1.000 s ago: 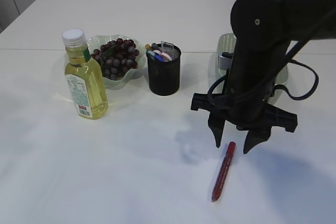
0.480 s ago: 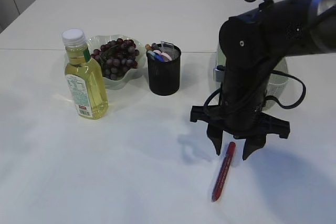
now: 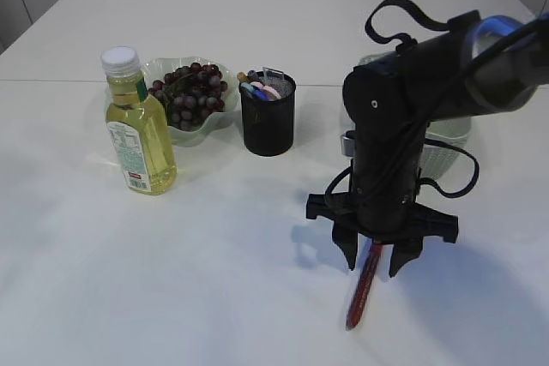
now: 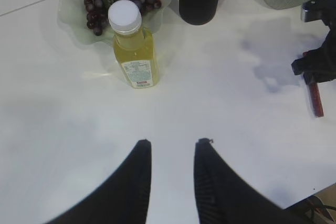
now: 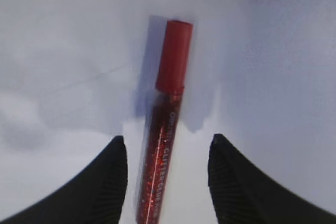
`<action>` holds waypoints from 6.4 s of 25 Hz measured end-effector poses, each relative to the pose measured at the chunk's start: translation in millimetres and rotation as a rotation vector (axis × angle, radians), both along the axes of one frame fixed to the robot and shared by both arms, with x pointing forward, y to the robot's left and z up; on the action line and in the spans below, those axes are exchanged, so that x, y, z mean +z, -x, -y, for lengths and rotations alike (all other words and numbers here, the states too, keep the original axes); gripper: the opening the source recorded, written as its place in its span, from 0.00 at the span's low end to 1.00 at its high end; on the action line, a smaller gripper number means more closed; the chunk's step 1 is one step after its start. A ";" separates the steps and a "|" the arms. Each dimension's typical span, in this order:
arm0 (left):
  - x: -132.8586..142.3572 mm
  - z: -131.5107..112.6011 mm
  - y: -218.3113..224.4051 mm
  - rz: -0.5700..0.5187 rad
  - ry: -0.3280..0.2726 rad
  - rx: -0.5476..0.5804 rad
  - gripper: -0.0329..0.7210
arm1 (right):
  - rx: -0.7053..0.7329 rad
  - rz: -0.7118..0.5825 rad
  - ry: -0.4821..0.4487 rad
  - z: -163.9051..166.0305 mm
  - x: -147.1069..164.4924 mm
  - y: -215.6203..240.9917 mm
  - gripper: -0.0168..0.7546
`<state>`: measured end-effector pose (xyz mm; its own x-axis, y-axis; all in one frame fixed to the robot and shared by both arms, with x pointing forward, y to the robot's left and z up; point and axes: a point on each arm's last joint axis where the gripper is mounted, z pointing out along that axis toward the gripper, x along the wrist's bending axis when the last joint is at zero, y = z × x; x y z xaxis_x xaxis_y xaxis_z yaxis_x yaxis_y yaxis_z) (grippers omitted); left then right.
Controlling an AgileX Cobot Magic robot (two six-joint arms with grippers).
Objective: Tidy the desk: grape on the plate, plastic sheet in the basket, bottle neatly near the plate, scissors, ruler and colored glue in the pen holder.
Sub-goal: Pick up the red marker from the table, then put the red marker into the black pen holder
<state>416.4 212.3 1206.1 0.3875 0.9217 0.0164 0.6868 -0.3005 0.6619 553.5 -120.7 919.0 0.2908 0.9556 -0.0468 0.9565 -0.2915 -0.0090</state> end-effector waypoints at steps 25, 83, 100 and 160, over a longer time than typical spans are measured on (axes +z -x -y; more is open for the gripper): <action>0.1 0.1 -0.1 0.002 0.001 0.000 0.33 | -0.010 0.010 -0.017 -3.0 -8.8 -3.3 0.54; 0.4 -2.8 -1.4 0.016 -0.030 0.012 0.33 | 0.359 -0.002 -0.074 -11.0 -23.8 -8.6 0.20; 6.2 0.6 -6.5 0.099 0.011 0.003 0.33 | 0.720 0.201 -0.183 -22.7 40.4 -16.8 0.20; 21.0 5.2 -16.7 0.293 0.078 -0.011 0.33 | 0.656 1.323 -0.118 -32.8 84.1 -154.1 0.20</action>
